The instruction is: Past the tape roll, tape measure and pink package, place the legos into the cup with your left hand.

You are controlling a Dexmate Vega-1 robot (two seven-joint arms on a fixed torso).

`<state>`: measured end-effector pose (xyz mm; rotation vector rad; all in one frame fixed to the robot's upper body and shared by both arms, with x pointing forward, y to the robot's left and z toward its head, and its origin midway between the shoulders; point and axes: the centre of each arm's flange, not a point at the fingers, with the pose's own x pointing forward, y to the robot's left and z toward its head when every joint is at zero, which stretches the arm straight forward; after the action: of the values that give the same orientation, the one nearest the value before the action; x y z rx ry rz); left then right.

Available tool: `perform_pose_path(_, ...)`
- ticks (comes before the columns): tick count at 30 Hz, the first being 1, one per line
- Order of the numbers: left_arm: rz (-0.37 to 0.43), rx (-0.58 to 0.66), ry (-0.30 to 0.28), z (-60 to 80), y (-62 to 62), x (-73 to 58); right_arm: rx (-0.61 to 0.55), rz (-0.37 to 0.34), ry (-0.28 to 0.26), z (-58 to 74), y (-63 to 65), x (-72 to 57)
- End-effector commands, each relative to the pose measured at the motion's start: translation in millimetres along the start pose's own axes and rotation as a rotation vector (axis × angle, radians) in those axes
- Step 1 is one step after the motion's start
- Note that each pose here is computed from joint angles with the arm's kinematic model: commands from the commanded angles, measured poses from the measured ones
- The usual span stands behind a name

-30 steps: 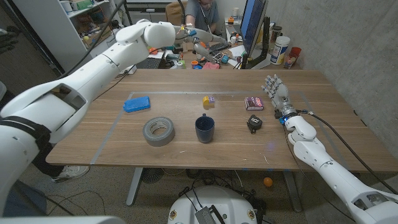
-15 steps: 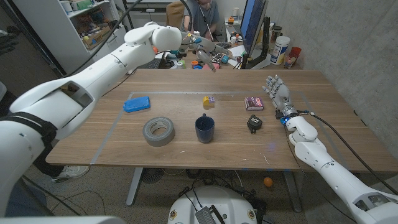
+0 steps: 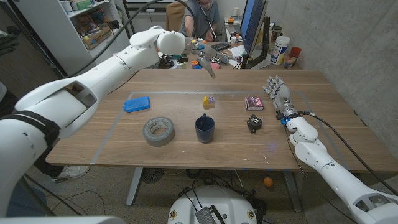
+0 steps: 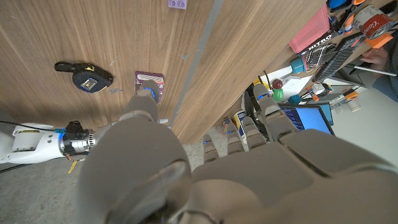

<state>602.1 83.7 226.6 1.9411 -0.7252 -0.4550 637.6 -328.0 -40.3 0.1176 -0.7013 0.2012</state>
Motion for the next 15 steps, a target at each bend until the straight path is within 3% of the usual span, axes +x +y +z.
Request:
perform_pose_path(1, -0.038, 0.004, -0.005, 0.6, -14.3, 7.3, 0.000, -0.004, 0.007, -2.4, -0.1, -1.6)
perform_pose_path(15, -0.089, 0.006, -0.016, 0.5, -31.3, 19.2, -0.001, -0.007, 0.009, -3.7, 1.8, -2.1)
